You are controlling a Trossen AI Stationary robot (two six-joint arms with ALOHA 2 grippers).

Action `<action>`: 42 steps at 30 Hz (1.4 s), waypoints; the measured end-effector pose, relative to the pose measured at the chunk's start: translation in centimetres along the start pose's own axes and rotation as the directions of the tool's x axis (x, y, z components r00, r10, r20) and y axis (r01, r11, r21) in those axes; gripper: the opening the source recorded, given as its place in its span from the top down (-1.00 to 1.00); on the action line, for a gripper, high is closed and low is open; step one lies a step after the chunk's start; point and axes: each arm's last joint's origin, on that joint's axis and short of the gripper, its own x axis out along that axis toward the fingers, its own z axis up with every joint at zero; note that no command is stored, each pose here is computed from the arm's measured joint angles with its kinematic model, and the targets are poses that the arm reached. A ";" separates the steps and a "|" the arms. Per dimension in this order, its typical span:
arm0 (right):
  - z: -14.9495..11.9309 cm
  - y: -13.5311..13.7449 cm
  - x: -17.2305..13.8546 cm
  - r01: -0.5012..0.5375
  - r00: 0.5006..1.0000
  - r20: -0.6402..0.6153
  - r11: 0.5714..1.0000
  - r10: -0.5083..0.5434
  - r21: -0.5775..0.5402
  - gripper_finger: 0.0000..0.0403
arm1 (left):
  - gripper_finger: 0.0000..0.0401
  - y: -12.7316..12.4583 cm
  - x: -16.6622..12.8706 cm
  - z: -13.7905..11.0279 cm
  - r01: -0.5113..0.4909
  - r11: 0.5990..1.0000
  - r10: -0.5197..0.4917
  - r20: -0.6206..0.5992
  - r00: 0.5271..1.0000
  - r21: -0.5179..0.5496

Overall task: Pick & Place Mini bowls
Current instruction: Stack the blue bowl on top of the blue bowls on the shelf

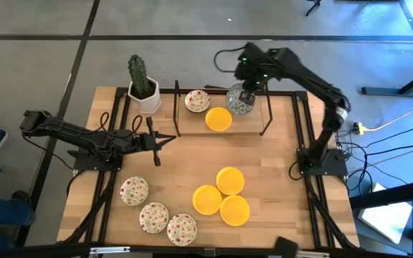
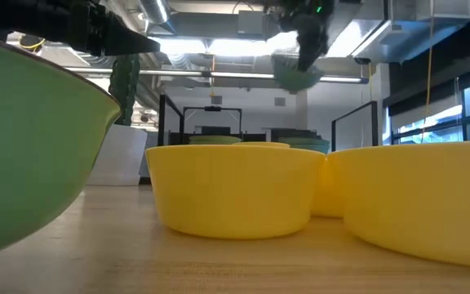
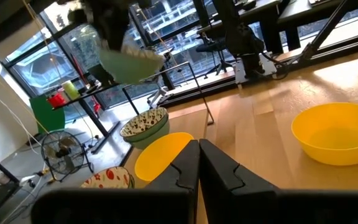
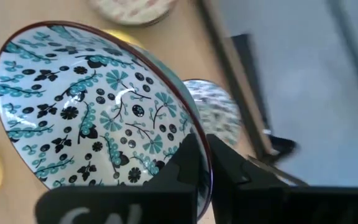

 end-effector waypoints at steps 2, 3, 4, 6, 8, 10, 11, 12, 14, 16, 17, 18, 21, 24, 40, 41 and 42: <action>0.4 -0.6 2.0 -0.057 0.998 -0.037 0.998 0.056 -0.027 0.93 | 0.98 0.0 0.0 0.0 0.000 1.000 0.000 0.000 1.000 -0.004; 0.5 -1.0 2.9 -0.090 0.995 -0.049 0.995 0.088 -0.036 0.93 | 0.98 0.0 0.0 0.0 0.000 1.000 0.000 0.000 1.000 -0.004; 0.6 -1.4 3.6 -0.118 0.992 -0.057 0.992 0.115 -0.047 0.93 | 0.97 0.0 0.0 0.0 0.000 1.000 0.000 0.000 1.000 -0.004; 0.7 -2.1 4.9 -0.158 0.986 -0.065 0.986 0.155 -0.060 0.93 | 0.96 0.0 0.0 0.0 0.000 1.000 0.000 0.000 1.000 -0.004; 0.8 -3.0 6.1 -0.155 0.986 -0.077 0.987 0.151 -0.048 0.93 | 0.96 0.0 0.0 0.0 0.000 1.000 0.000 0.000 1.000 -0.001; 0.8 -4.0 7.4 -0.145 0.985 -0.097 0.989 0.142 -0.026 0.93 | 0.97 0.0 0.0 0.0 -0.002 1.000 0.003 -0.001 1.000 0.014; 0.7 -4.4 8.1 -0.150 0.983 -0.110 0.989 0.147 -0.014 0.93 | 0.98 0.0 0.0 0.0 -0.002 1.000 0.002 -0.001 1.000 0.019; 0.6 -4.8 8.7 -0.147 0.981 -0.125 0.989 0.145 -0.004 0.93 | 0.98 0.0 0.0 0.0 -0.002 1.000 0.002 -0.001 1.000 0.020; 0.5 -5.5 9.6 -0.143 0.978 -0.149 0.990 0.143 0.011 0.93 | 0.99 0.0 0.0 0.0 -0.003 1.000 0.003 -0.001 1.000 0.022; 0.3 -6.0 10.3 -0.141 0.976 -0.165 0.990 0.143 0.022 0.93 | 0.99 0.0 0.0 0.0 -0.003 1.000 0.003 -0.001 1.000 0.030; 0.2 -6.2 10.6 -0.141 0.975 -0.171 0.990 0.144 0.028 0.93 | 0.99 0.0 0.0 0.0 -0.003 1.000 0.003 -0.001 1.000 0.030; 0.1 -6.4 10.9 -0.140 0.974 -0.177 0.990 0.144 0.034 0.93 | 0.98 0.0 0.0 0.0 -0.003 1.000 0.003 0.000 1.000 0.030; -0.1 -7.0 11.3 -0.124 0.972 -0.194 0.991 0.131 0.047 0.93 | 0.96 0.0 0.0 0.0 -0.003 1.000 0.003 0.000 1.000 0.030; -0.2 -7.3 11.5 -0.112 0.972 -0.201 0.992 0.122 0.060 0.93 | 0.96 0.0 0.0 0.0 -0.003 1.000 0.003 -0.001 1.000 0.030; -0.5 -7.9 12.0 -0.093 0.969 -0.227 0.995 0.099 0.038 0.93 | 0.96 0.0 0.0 0.0 -0.003 1.000 0.003 -0.001 1.000 0.030; -0.6 -8.1 12.0 -0.098 0.969 -0.225 0.994 0.104 0.039 0.93 | 0.97 0.0 0.0 0.0 -0.003 1.000 0.003 -0.001 1.000 0.030; -0.6 -8.2 12.0 -0.099 0.969 -0.224 0.994 0.105 0.041 0.93 | 0.97 0.0 0.0 0.0 -0.003 1.000 0.003 -0.001 1.000 0.030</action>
